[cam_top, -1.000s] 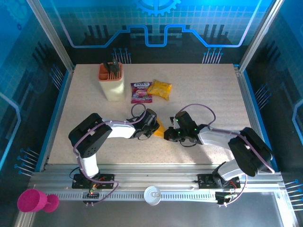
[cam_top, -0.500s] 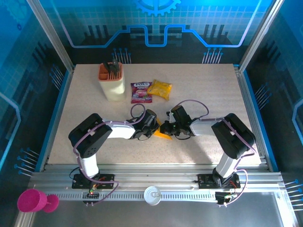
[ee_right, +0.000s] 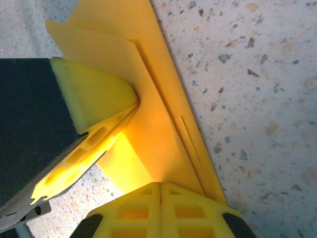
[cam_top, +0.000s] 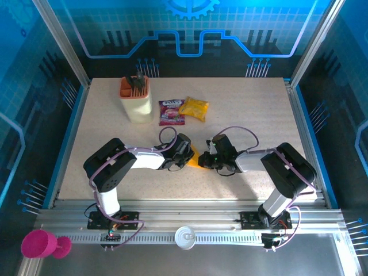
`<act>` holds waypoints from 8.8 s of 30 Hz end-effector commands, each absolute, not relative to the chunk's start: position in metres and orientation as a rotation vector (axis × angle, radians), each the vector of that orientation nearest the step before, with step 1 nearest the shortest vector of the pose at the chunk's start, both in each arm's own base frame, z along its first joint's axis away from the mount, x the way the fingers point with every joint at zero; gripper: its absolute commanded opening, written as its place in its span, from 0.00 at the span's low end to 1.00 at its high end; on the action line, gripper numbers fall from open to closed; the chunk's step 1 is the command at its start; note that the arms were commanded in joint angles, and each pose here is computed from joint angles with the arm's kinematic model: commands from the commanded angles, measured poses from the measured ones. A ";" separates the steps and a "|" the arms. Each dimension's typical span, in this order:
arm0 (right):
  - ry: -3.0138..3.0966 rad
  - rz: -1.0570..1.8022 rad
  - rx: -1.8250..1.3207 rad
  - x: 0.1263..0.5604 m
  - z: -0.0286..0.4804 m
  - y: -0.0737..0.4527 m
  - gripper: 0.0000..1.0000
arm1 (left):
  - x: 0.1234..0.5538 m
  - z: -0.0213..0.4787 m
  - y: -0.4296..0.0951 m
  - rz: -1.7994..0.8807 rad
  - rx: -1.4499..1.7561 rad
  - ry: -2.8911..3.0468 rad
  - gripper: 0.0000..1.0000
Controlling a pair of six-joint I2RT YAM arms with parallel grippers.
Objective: Fold a paper plane with a square sheet of paper (pick it up from the middle)
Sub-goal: Fourth fold the wing at the center of the table, then turn over the paper at the center of the table.
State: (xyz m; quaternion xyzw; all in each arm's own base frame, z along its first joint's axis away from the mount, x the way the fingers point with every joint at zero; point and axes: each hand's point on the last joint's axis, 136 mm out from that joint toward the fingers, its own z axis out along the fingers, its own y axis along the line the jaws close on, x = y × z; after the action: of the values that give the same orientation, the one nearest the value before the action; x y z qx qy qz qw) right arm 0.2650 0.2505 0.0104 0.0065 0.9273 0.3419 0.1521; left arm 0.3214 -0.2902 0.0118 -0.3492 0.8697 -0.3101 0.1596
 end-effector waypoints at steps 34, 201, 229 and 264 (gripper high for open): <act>3.039 0.644 0.201 0.186 -0.082 0.180 0.00 | 0.282 -0.012 -0.274 -0.656 -0.799 2.684 0.00; 2.719 1.047 0.192 0.257 0.020 0.212 0.36 | 0.292 -0.055 -0.231 -0.575 -0.400 2.843 0.00; 2.750 1.031 0.203 0.248 0.015 0.216 0.31 | 0.291 -0.056 -0.231 -0.588 -0.406 2.840 0.00; 2.681 1.162 0.257 0.265 0.022 0.233 0.20 | 0.291 -0.058 -0.232 -0.591 -0.404 2.845 0.00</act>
State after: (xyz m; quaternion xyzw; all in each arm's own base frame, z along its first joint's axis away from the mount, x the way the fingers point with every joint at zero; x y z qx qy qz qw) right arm 0.2624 0.2310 0.0193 0.0879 0.9122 0.3873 0.1010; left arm 0.3462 -0.2705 0.0126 -0.1315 0.9214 -0.3017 0.2068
